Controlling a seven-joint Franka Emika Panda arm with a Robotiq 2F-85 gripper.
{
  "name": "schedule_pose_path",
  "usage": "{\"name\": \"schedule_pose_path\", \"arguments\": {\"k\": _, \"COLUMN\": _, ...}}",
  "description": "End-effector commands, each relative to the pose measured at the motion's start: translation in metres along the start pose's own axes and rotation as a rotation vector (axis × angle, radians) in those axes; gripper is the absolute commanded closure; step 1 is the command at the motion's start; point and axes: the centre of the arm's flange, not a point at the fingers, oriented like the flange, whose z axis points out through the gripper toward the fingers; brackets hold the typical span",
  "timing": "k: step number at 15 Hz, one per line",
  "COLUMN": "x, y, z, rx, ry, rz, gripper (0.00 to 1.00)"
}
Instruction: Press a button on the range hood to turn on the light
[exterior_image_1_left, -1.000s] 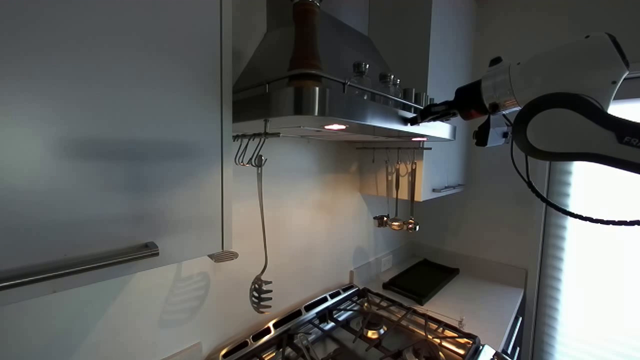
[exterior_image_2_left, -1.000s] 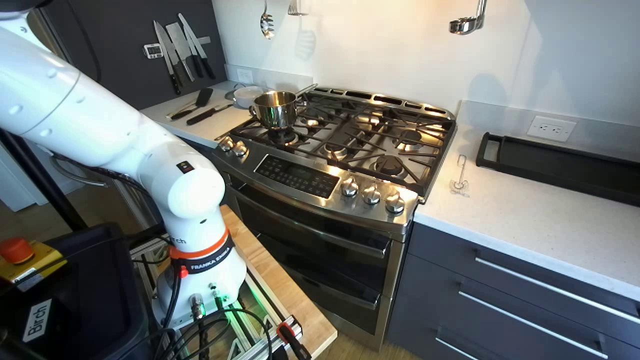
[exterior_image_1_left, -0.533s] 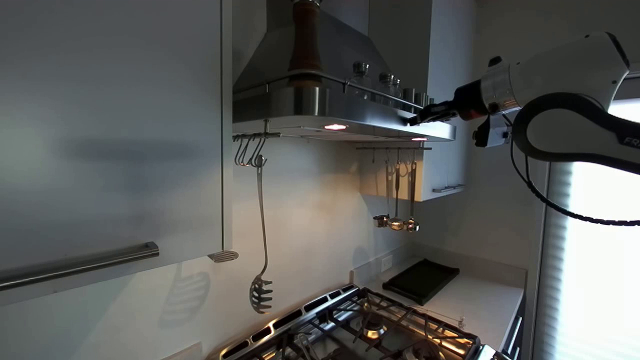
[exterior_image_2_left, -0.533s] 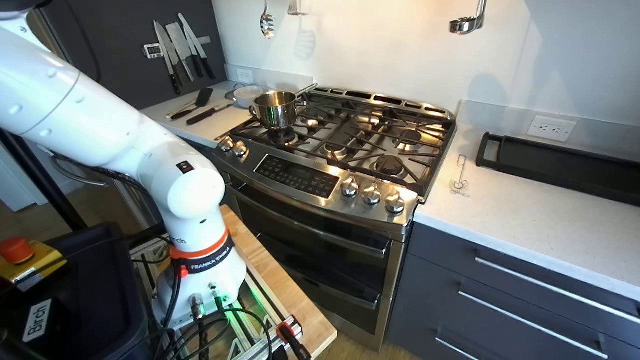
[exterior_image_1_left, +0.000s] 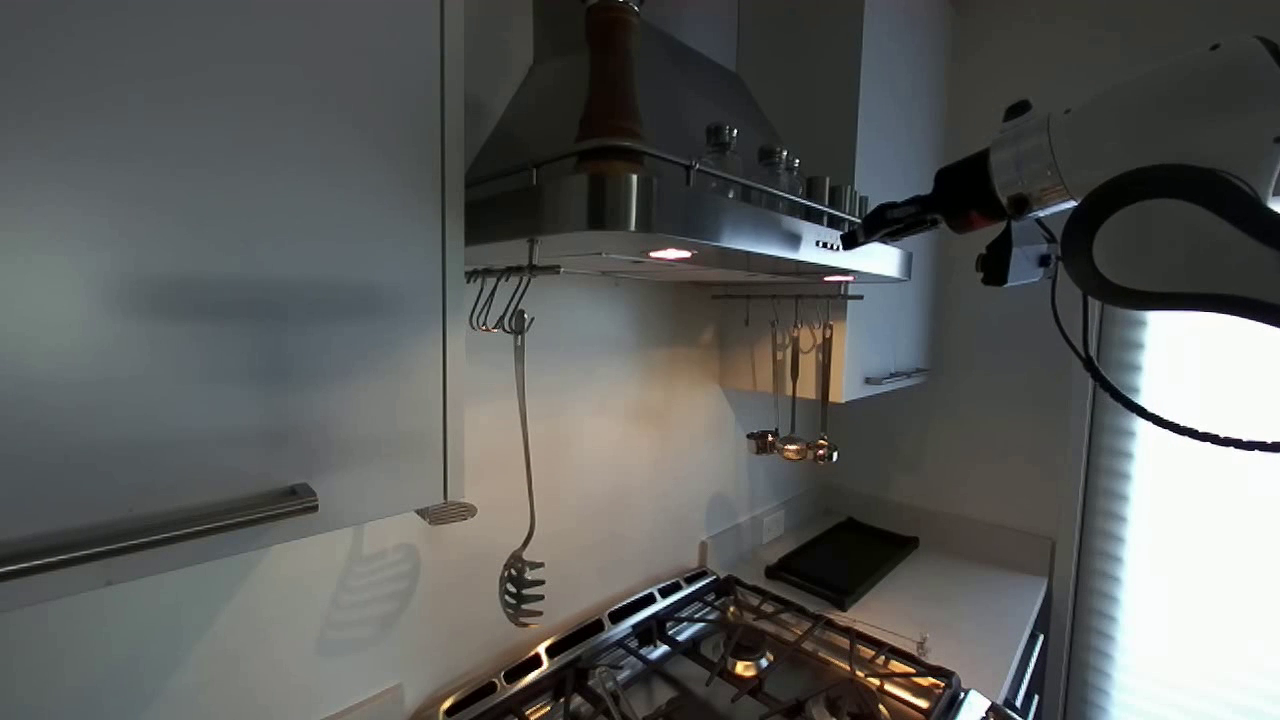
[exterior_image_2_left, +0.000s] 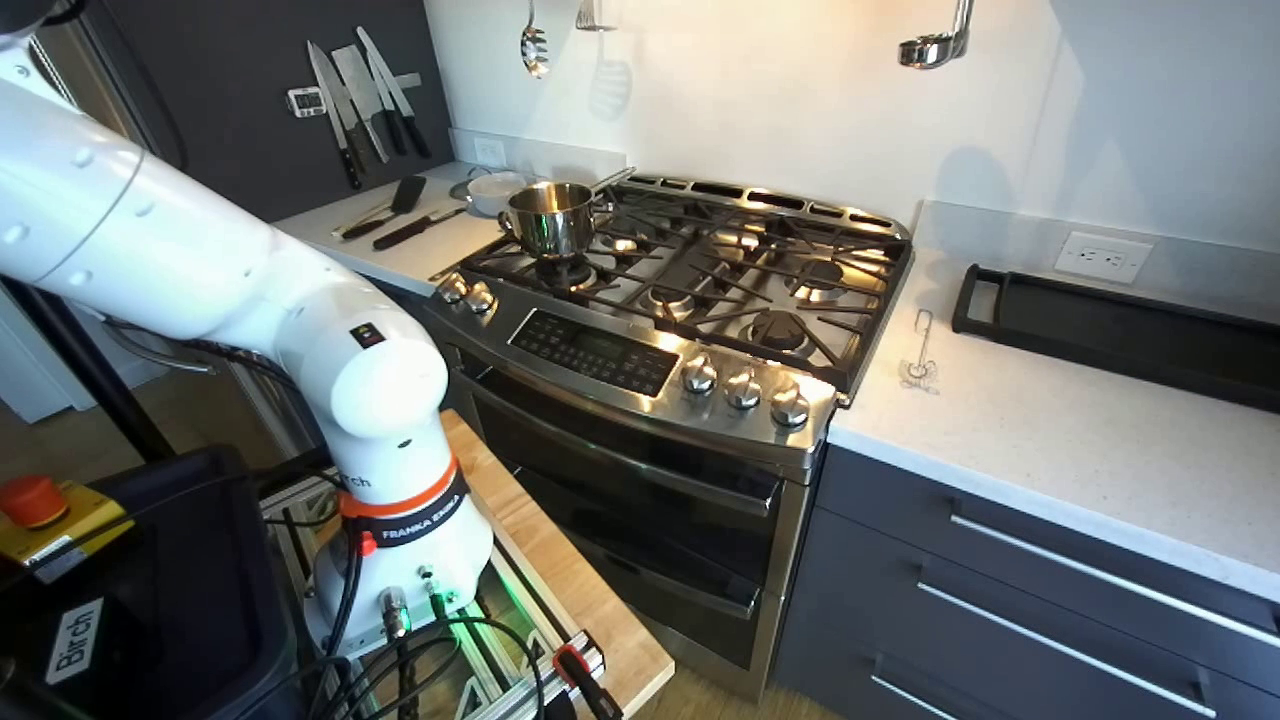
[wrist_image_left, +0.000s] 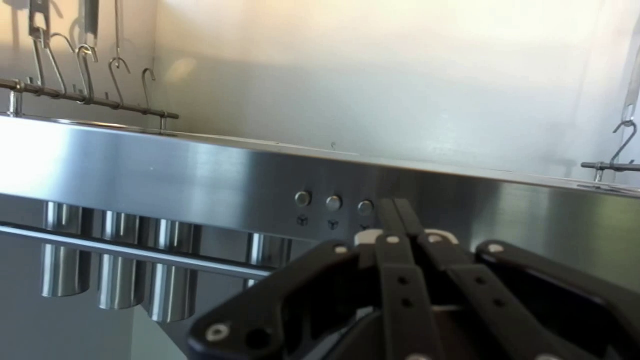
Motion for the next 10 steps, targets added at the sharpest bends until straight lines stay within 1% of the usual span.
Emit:
{"name": "schedule_pose_path", "arguments": {"k": 1, "x": -0.011, "y": 0.002, "z": -0.017, "rx": -0.021, "ry": -0.056, "rz": 0.002, "gripper": 0.67}}
{"name": "schedule_pose_path", "arguments": {"k": 4, "x": -0.015, "y": 0.006, "z": -0.026, "rx": -0.037, "ry": -0.095, "rz": 0.017, "gripper": 0.44}}
{"name": "schedule_pose_path", "arguments": {"k": 6, "x": -0.017, "y": 0.010, "z": -0.032, "rx": -0.038, "ry": -0.136, "rz": 0.038, "gripper": 0.28}}
{"name": "schedule_pose_path", "arguments": {"k": 7, "x": -0.019, "y": 0.013, "z": -0.034, "rx": -0.036, "ry": -0.156, "rz": 0.047, "gripper": 0.22}}
{"name": "schedule_pose_path", "arguments": {"k": 8, "x": -0.021, "y": 0.015, "z": -0.038, "rx": -0.051, "ry": -0.188, "rz": 0.049, "gripper": 0.13}}
{"name": "schedule_pose_path", "arguments": {"k": 10, "x": -0.026, "y": 0.022, "z": -0.039, "rx": -0.056, "ry": -0.239, "rz": 0.056, "gripper": 0.00}}
